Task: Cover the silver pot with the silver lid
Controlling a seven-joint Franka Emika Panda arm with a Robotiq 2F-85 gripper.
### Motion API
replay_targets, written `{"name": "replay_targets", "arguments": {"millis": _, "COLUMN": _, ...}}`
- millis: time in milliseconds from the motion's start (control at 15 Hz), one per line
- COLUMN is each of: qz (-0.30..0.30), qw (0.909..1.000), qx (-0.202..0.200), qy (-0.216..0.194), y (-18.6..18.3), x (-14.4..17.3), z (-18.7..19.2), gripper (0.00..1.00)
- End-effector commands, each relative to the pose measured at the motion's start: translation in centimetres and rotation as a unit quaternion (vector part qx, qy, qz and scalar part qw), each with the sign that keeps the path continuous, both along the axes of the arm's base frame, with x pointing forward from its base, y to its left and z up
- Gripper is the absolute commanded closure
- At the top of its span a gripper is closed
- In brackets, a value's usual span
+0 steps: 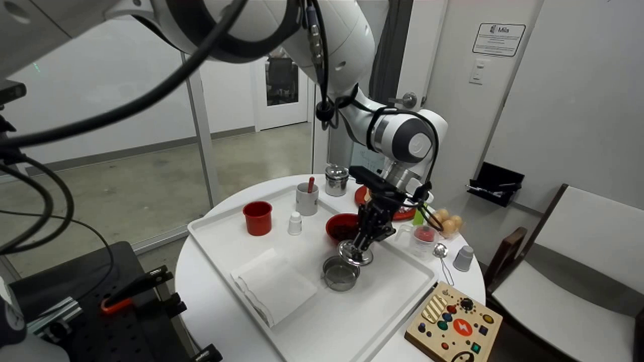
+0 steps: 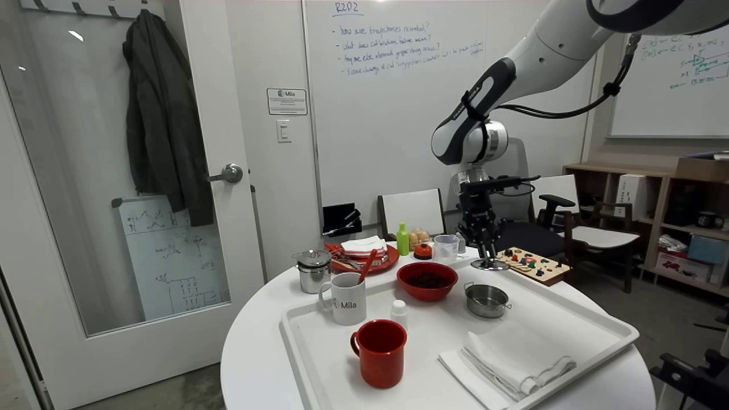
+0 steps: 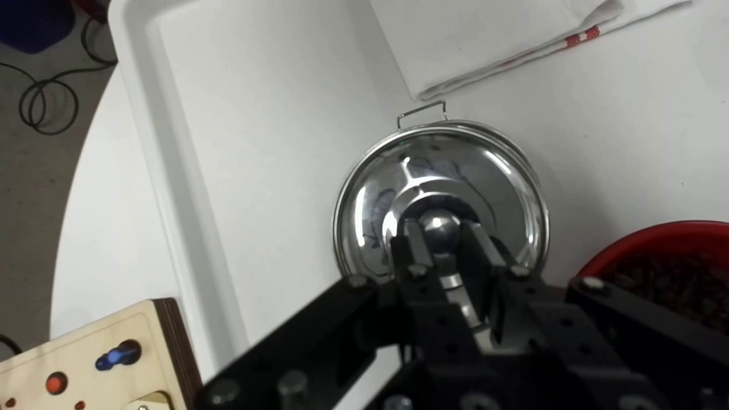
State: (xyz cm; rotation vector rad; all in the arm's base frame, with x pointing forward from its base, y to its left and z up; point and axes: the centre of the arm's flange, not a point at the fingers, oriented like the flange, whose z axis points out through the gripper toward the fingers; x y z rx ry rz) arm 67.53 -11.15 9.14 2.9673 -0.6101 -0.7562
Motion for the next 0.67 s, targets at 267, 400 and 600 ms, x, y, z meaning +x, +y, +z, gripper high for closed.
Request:
{"name": "replay_targets", "arguments": {"millis": 267, "qz": 0.000, "qw": 1.0000, "qx": -0.004, "qy": 0.004, "y": 0.8, "x": -0.8, "z": -0.8, "gripper": 0.88}}
{"name": "replay_targets", "arguments": {"millis": 400, "qz": -0.004, "qw": 1.0000, "qx": -0.005, "qy": 0.003, "y": 1.2, "x": -1.3, "z": -1.3, "gripper": 0.88}}
{"name": "replay_targets", "arguments": {"millis": 600, "qz": -0.002, "qw": 1.0000, "qx": -0.008, "qy": 0.002, "y": 1.9, "x": -1.8, "z": -1.9, "gripper": 0.88}}
